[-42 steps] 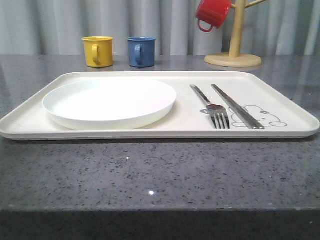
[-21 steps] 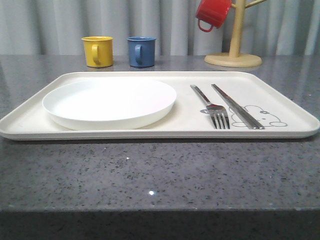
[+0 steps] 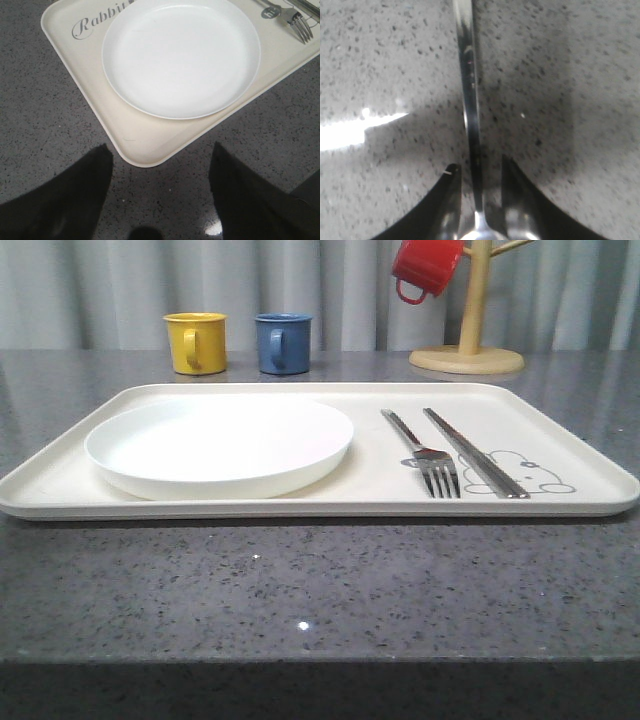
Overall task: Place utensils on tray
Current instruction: 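Move the right gripper to the spoon and grasp its handle, then lower the spoon onto the tray beside the chopsticks and release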
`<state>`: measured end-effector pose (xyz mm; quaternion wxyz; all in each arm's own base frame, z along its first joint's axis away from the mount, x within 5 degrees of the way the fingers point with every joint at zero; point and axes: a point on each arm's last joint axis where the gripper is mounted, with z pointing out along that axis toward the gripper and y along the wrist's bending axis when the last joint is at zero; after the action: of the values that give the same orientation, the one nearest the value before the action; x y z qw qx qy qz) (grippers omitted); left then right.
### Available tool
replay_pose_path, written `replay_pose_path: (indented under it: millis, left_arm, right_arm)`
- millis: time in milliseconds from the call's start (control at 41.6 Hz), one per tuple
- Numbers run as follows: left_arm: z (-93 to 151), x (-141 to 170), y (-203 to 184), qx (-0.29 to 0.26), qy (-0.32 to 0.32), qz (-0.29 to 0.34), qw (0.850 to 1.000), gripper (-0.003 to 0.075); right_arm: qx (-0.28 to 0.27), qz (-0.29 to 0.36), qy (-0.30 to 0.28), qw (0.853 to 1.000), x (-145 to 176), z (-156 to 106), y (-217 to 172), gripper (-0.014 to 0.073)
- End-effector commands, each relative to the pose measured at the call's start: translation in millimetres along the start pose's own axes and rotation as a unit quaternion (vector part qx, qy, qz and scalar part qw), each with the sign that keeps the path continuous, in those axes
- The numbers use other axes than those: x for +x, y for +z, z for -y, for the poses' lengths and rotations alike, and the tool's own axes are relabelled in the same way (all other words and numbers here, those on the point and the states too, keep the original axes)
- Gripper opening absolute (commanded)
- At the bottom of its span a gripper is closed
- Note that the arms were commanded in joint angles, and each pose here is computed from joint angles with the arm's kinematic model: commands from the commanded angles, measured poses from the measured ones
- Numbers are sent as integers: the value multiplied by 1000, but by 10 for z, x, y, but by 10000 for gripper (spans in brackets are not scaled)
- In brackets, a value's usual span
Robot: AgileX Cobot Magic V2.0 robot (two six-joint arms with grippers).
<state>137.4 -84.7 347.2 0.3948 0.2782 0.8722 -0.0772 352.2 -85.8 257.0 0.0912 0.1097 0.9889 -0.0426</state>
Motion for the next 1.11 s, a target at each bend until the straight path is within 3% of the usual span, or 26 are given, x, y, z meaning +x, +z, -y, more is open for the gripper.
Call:
replay_pose_path:
  millis: [0,120,361,601,866,1083]
  left_arm:
    - [8,-116,-68,4,-4,45,999,428]
    - [8,-116,-68,4,-4,45,999,428]
    - [8,-116,-68,4,-4,45,999,428]
    - [8,-116,-68,4,-4,45,999,428]
    - [8,-127,-69,4,-4,52,999,428]
    - [8,-129,-69,4,-4,53,999,428]
  right_arm:
    - [-5,47,1,999,-53,26,-186,237]
    - [-11,49,2,999,-67,13,-163,221]
    - [-11,48,-1,999,-65,13,-166,22]
    - [-22,64,-9,998,7,-40,-412,13]
    - [-90,97,-90,987,340,-647,-1018,13]
    - [-175,76,-165,968,559,-1323,-1102,13]
